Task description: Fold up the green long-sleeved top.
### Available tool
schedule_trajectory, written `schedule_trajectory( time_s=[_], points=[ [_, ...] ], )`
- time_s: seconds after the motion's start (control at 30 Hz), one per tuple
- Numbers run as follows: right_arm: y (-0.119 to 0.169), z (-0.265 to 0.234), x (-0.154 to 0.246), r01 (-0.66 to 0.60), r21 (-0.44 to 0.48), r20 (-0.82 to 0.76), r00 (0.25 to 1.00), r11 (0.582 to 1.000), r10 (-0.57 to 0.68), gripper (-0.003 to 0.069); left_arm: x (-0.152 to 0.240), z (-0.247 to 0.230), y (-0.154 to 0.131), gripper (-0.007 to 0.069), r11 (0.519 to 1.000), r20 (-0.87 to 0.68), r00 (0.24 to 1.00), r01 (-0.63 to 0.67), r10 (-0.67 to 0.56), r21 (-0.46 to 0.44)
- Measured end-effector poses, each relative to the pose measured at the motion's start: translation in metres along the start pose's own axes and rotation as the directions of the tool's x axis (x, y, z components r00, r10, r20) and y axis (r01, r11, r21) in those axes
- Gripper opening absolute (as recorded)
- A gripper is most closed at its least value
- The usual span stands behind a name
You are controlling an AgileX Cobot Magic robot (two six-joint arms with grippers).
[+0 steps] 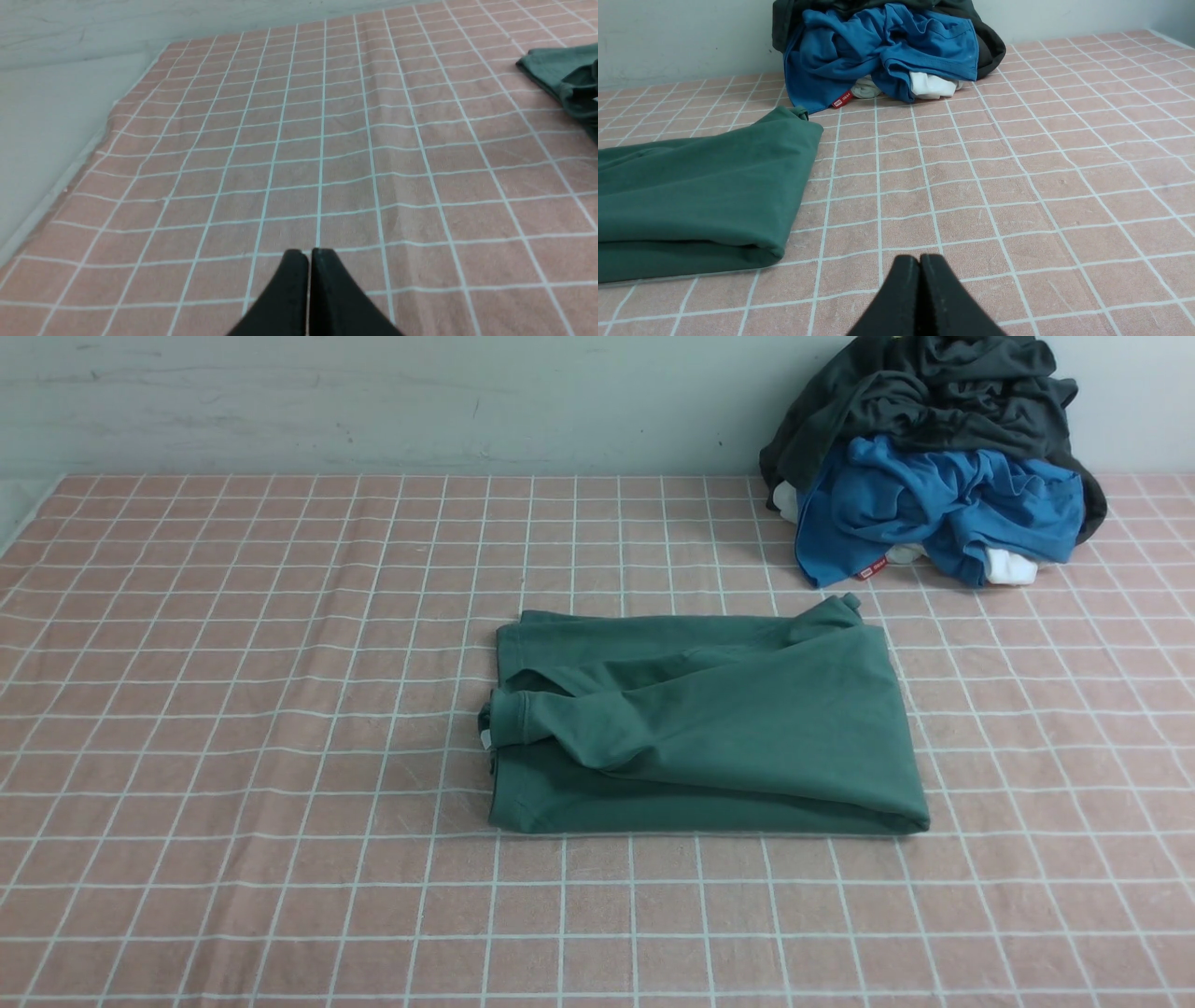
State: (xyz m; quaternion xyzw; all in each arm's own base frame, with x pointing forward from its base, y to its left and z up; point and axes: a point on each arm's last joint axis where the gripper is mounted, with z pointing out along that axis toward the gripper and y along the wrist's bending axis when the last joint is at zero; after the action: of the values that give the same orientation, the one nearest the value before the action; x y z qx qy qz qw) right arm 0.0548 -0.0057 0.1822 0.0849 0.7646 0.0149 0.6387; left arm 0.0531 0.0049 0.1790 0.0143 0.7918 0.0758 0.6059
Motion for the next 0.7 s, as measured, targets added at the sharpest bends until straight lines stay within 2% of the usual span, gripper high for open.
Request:
schedule_trajectory(
  time_s=[0.17,0.4,0.57,0.7],
  points=[
    [0.0000,0.0000,0.0000,0.000,0.000,0.000,1.000,1.000,0.000,-0.0014,0.0025,0.0006,-0.0001,-0.0003,0.998,-0.008,0.998,0.057,-0.057,-0.003],
    [0.0000,0.0000,0.0000,0.000,0.000,0.000,1.000,1.000,0.000,-0.0014,0.0025,0.0006,0.0000,-0.0003,0.997,-0.008,0.997,0.071,-0.071,-0.002],
    [0.0000,-0.0001,-0.0003,0.000,0.000,0.001,1.000,1.000,0.000,-0.0014,0.0022,0.0006,-0.0018,-0.0003,0.997,-0.006,0.997,0.073,-0.073,0.030],
    [0.0000,-0.0001,-0.0003,0.000,0.000,0.001,1.000,1.000,0.000,-0.0014,0.0021,0.0005,-0.0030,-0.0003,0.990,-0.007,0.992,0.129,-0.128,0.052]
  ],
)
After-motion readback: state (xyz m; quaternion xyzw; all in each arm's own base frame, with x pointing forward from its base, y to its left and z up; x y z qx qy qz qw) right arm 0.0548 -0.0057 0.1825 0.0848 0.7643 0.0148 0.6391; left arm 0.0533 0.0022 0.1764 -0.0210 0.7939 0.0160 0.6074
